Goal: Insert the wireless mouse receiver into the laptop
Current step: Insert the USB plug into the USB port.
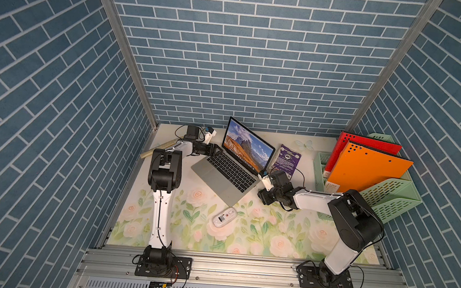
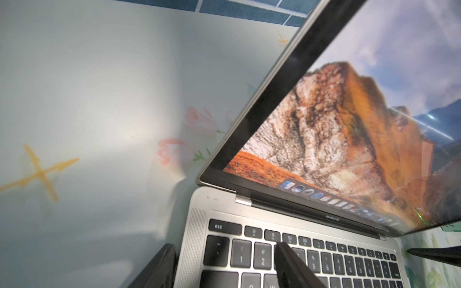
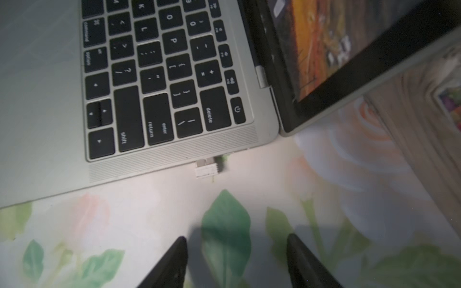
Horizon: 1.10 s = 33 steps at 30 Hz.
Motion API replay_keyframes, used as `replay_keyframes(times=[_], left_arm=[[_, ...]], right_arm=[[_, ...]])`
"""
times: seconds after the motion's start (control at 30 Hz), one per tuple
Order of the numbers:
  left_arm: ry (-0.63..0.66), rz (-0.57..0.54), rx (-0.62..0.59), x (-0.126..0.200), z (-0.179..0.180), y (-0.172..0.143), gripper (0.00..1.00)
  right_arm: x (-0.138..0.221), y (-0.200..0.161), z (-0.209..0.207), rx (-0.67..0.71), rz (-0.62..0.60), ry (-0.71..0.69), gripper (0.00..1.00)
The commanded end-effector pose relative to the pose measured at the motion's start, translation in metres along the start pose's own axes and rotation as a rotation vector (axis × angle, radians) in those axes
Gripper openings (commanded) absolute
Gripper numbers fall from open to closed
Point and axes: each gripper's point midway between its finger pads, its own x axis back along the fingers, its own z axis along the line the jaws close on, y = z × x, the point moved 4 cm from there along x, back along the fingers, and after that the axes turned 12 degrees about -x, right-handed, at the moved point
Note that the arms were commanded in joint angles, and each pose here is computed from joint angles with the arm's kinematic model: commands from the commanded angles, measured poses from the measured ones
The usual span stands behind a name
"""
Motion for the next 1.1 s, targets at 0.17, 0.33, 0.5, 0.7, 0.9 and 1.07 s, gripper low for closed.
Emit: replay_keyframes(times=[0.17,0.33,0.5,0.7,0.9,1.07], left_arm=[[-0.068,0.279,0.265,-0.024,-0.022,-0.090,0.68],[-0.076,0.273,0.265,-0.024,-0.023,-0.089,0.68],[-0.076,0.273,0.266,-0.023,-0.023,-0.089,0.68],[-0.073,0.266,0.266,-0.023,-0.022,-0.088,0.68],[-0.068,0.265,0.266,-0.022,-0.022,-0.087,0.68],[-0.068,0.266,0.268,-0.023,-0.022,-0.088,0.68]], right_arm=[[-0.021,-0.003,-0.004,-0.077,0.021,-0.059,0.40],[-0.033,0.002,0.009,-0.075,0.020,-0.010,0.37],[-0.037,-0.001,0.017,-0.098,0.031,0.004,0.37],[-0.019,-0.017,-0.005,-0.156,0.021,-0.134,0.40],[-0.011,-0.028,0.017,-0.125,0.040,-0.017,0.39],[-0.021,-0.031,0.019,-0.110,0.048,-0.041,0.35]])
